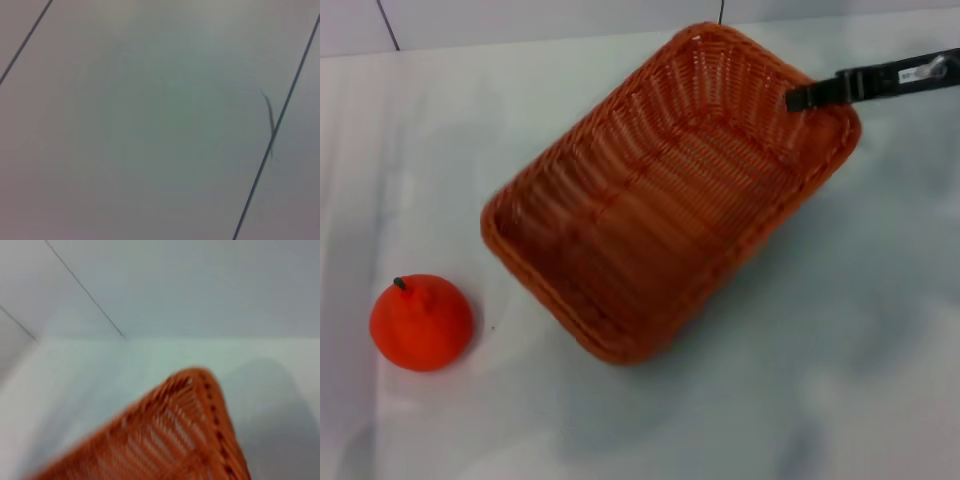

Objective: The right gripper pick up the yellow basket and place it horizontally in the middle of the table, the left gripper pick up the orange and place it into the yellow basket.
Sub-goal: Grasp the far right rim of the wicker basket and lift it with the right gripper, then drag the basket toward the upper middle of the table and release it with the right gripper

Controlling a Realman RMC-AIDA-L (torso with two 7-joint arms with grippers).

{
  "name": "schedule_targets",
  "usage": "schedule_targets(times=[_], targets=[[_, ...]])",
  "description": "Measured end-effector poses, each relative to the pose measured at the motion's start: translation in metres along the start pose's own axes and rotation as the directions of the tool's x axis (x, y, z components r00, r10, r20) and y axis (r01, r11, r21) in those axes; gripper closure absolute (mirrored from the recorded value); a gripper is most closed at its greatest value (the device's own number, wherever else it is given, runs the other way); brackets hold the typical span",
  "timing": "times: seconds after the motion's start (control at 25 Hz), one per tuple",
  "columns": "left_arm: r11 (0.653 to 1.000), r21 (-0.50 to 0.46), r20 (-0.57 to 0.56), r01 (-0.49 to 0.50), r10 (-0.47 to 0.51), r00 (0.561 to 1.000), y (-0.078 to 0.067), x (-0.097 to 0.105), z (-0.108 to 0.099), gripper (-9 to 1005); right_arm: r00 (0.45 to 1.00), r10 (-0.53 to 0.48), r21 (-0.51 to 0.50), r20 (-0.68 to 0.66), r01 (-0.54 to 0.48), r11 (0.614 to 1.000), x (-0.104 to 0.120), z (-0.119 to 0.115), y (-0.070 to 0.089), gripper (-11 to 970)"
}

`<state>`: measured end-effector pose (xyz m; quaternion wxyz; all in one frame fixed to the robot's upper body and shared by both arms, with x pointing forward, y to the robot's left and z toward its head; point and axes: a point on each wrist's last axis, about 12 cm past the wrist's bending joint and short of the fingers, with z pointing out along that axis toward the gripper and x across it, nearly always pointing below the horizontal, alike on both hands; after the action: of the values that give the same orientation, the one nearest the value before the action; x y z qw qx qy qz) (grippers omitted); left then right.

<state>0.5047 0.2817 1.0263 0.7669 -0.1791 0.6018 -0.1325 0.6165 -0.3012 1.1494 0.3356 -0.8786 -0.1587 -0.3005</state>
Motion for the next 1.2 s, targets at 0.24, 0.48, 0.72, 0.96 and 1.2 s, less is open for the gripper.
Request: schedule_targets(times=[0.24,0.48,0.72,0.96,1.2], targets=[[1.0,-0.001,0.0,-0.003,0.003,1.0,0.001,-0.001,0.003,441,0.984,0.094,0.096,-0.149,-0.08,0.992,-0.01,-0.012,0.003,756],[1.0,0.0,0.006,-0.014,0.014,1.0,0.002,-0.003,0.006,445,0.937,0.215,0.194,-0.276,-0.165,0.967,-0.024,0.002,0.008,747],[1.0,0.002,0.01,-0.018,0.018,1.0,0.002,-0.004,0.008,449,0.871,0.323,0.239,-0.369,-0.247,0.939,-0.035,0.024,0.007,737],[1.0,0.008,0.015,-0.03,0.03,0.999,0.003,-0.005,0.011,452,0.785,0.432,0.247,-0.445,-0.356,0.901,-0.052,0.043,0.009,728],[0.999,0.011,0.021,-0.033,0.032,0.999,0.003,-0.006,0.011,454,0.719,0.509,0.245,-0.473,-0.448,0.86,-0.073,0.057,0.014,719]])
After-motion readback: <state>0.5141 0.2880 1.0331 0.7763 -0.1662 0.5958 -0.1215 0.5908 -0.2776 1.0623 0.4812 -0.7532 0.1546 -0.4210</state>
